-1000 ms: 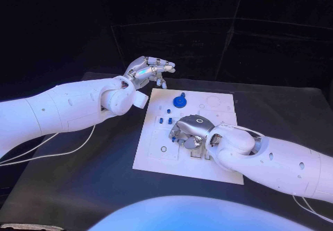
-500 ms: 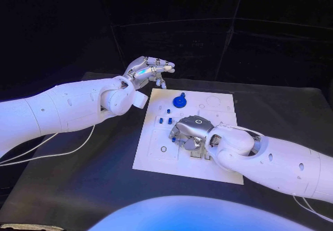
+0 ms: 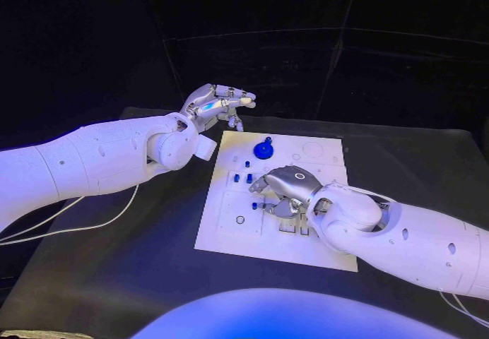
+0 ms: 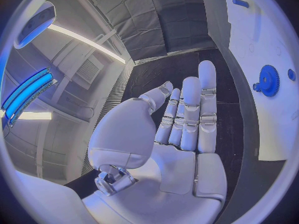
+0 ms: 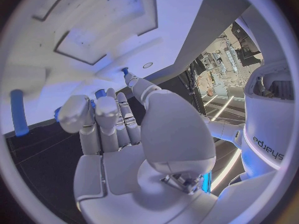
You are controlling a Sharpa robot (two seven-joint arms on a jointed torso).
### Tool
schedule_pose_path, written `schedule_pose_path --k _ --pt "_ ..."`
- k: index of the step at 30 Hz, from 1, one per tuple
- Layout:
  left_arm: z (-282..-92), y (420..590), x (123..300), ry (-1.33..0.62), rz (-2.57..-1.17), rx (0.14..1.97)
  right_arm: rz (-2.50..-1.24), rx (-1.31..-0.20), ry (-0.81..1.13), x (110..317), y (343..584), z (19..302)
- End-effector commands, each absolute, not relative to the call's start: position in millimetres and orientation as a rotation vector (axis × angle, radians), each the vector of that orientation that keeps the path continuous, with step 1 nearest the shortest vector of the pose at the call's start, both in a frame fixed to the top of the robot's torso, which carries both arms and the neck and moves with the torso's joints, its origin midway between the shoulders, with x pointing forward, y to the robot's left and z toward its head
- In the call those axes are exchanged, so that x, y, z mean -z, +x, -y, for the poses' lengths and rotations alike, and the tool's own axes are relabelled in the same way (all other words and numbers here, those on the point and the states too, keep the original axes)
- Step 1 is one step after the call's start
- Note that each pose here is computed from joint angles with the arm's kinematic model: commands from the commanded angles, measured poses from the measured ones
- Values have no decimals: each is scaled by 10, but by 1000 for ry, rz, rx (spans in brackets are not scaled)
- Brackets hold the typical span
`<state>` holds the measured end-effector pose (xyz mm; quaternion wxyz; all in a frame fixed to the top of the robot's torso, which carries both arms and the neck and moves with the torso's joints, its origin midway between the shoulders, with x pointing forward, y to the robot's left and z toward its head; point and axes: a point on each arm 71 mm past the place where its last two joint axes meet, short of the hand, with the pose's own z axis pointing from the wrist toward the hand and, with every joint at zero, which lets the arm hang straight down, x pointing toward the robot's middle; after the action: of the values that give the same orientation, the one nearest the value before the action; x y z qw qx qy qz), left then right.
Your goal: Assemble the parts on the task board
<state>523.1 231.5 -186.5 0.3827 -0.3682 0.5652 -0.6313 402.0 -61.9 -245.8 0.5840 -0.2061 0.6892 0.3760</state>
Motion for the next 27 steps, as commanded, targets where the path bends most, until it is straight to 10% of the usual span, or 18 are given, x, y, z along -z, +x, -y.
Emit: schedule_pose_path --k 1,27 --pt "-2311 5231 1851 -940 -1444 1624 -1488 -911 -379 2327 4016 736" --pt "-2324 5242 1854 -939 -1440 1621 -1805 -525 -463 2198 4350 1557"
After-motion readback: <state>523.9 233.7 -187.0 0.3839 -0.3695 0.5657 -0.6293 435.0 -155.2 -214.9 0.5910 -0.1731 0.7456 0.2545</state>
